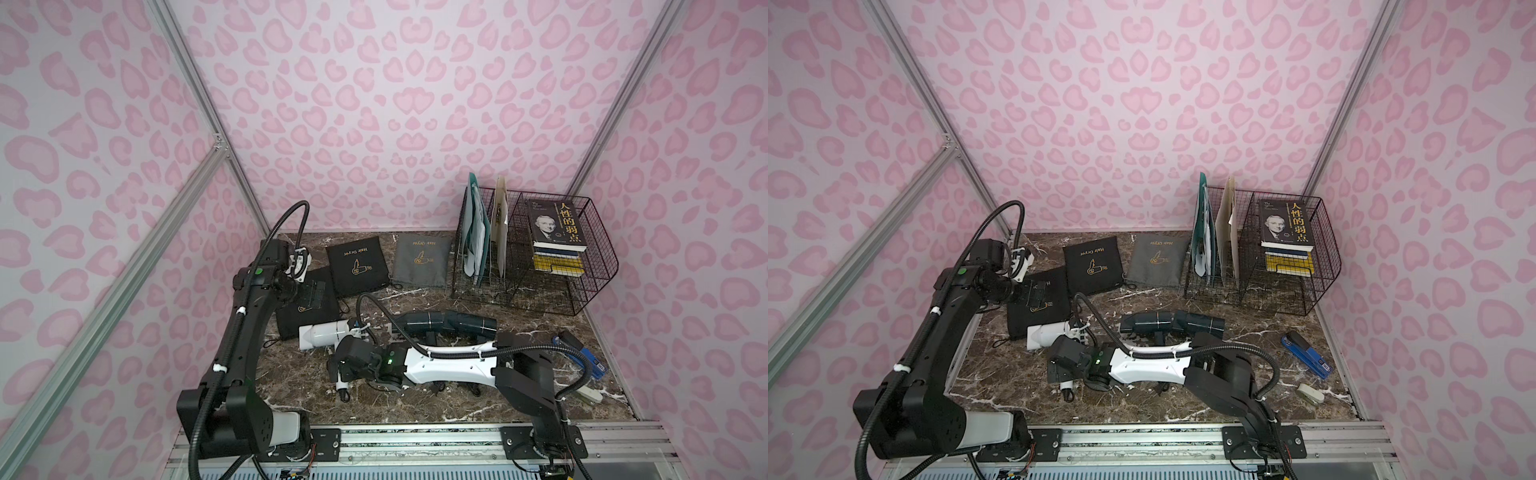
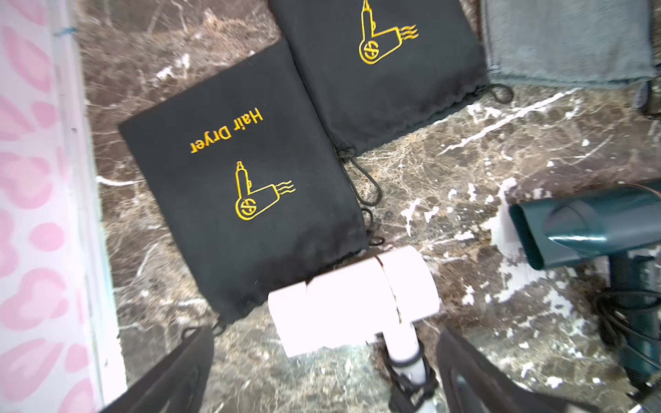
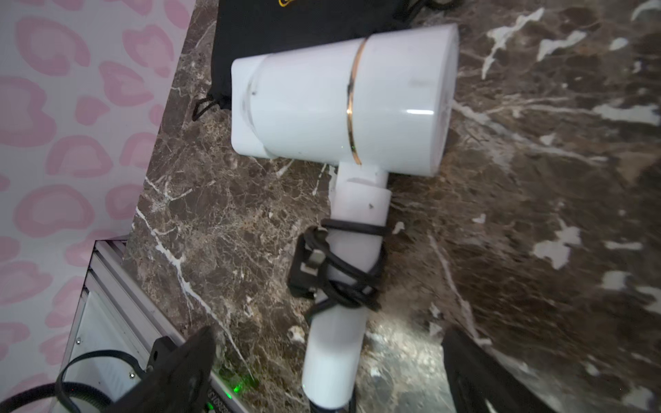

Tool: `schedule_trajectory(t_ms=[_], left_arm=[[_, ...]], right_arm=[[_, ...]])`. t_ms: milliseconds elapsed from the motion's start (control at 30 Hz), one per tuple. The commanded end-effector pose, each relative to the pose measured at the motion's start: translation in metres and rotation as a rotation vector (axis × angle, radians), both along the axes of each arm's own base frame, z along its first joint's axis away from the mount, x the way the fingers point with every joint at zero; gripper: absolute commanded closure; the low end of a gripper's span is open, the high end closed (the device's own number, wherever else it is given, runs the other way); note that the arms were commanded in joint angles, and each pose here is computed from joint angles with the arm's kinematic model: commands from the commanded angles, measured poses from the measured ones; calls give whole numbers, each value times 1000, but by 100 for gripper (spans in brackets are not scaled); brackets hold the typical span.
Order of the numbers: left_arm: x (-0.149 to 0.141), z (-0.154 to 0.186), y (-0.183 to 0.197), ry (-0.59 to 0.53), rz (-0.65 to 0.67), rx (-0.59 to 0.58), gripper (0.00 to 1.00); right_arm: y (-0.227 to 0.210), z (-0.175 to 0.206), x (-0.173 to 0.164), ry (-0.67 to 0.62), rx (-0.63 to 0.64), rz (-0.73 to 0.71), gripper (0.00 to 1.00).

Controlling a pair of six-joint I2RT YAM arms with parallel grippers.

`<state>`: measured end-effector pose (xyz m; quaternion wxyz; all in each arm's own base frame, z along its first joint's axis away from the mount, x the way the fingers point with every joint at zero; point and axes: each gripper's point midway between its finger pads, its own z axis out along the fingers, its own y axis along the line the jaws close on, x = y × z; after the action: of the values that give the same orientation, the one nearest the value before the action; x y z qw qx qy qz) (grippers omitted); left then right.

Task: Pack away hair dryers
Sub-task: Pick up the hair dryer from the center of the board.

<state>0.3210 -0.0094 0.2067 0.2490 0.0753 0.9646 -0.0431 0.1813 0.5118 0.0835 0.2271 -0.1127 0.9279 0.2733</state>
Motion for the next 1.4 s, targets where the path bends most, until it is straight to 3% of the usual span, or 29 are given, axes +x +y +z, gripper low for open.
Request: schedule_trajectory(t_ms=[0,400,733,800,867,933,1000,1033,1100,1167,1367], left_arm=[[-16,16,-4,-1,-4,-23,1],[-46,55,-10,-62,-11,-55,1],[-61,72,-18,-77,-27,-89,1],[-63,75,-19,-76,-27,-97,1],[-66,74,-20,-64,-26,-110,1],[-66,86,-22,-91,-29,-120,1],[-67,90,-23,-100,-29,-124,1],[-67,93,-23,-108,-31,-123,1],[-68,97,-23,-118,-28,-121,1],[-70,102,-23,-125,-30,-121,1],[-75,114,-31,-135,-43,-163,1]], right_arm=[[0,-20,-3,1,-104,22,3],[-5,-69,-1,14,-364,19,23],[-21,-83,0,5,-462,10,39],[-25,-82,0,-5,-473,6,48],[-29,-81,0,-10,-478,5,50],[-32,-79,-1,-16,-476,9,62],[-36,-76,-1,-25,-473,7,65],[-37,-74,-1,-30,-468,10,75],[-41,-74,-1,-41,-467,14,81],[-41,-62,0,-59,-437,22,100],[-49,-43,4,-115,-411,31,100]])
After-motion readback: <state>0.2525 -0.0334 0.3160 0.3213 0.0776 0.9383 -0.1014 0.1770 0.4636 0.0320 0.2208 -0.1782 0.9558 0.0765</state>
